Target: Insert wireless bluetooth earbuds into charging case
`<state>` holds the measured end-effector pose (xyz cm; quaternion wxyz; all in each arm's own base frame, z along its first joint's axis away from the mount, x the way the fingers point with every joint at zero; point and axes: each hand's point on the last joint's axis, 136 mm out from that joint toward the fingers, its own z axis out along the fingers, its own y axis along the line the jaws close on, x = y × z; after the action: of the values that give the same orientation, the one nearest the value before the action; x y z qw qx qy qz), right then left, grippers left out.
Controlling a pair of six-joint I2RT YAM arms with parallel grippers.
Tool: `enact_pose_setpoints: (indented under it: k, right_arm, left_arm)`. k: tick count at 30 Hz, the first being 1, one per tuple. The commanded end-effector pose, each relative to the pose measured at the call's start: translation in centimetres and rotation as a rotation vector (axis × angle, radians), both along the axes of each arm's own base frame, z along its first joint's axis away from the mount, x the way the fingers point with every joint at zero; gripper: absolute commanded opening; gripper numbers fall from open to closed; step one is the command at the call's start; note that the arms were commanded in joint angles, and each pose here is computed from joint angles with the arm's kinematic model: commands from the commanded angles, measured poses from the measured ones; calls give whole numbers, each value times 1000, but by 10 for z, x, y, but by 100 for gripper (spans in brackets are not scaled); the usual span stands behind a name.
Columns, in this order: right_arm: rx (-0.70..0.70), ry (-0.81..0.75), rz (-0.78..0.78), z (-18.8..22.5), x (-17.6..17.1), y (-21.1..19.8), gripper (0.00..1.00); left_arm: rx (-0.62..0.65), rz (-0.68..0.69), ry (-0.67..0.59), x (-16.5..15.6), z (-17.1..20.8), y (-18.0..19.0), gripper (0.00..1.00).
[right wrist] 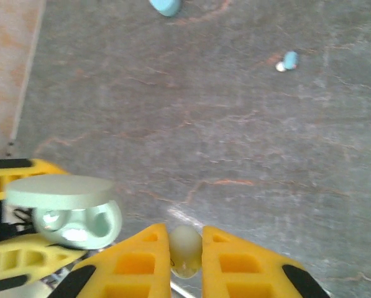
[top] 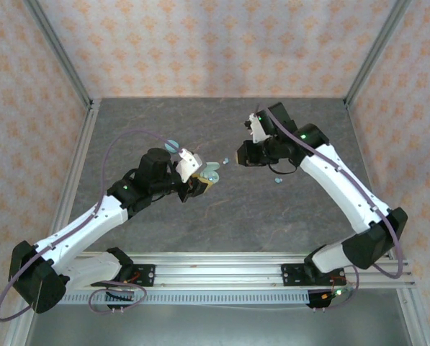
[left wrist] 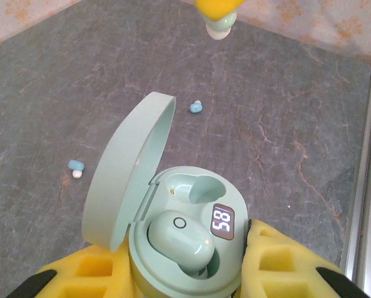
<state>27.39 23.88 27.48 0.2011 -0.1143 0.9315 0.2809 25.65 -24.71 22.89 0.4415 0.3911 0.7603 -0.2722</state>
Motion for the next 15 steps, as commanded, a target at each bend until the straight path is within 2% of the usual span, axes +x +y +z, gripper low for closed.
enact_pose_setpoints:
  k: [1, 8, 15]
  right_arm:
    - [143, 5, 12, 26, -5, 16, 15]
    - [261, -29, 42, 57, -9, 27, 15]
    - [322, -62, 68, 80, -19, 29, 13]
  left_arm:
    - [-41, -17, -49, 6, 18, -6, 21]
    - [-59, -28, -83, 5, 32, -7, 21]
    - [-99, -71, -125, -2, 56, -10, 21]
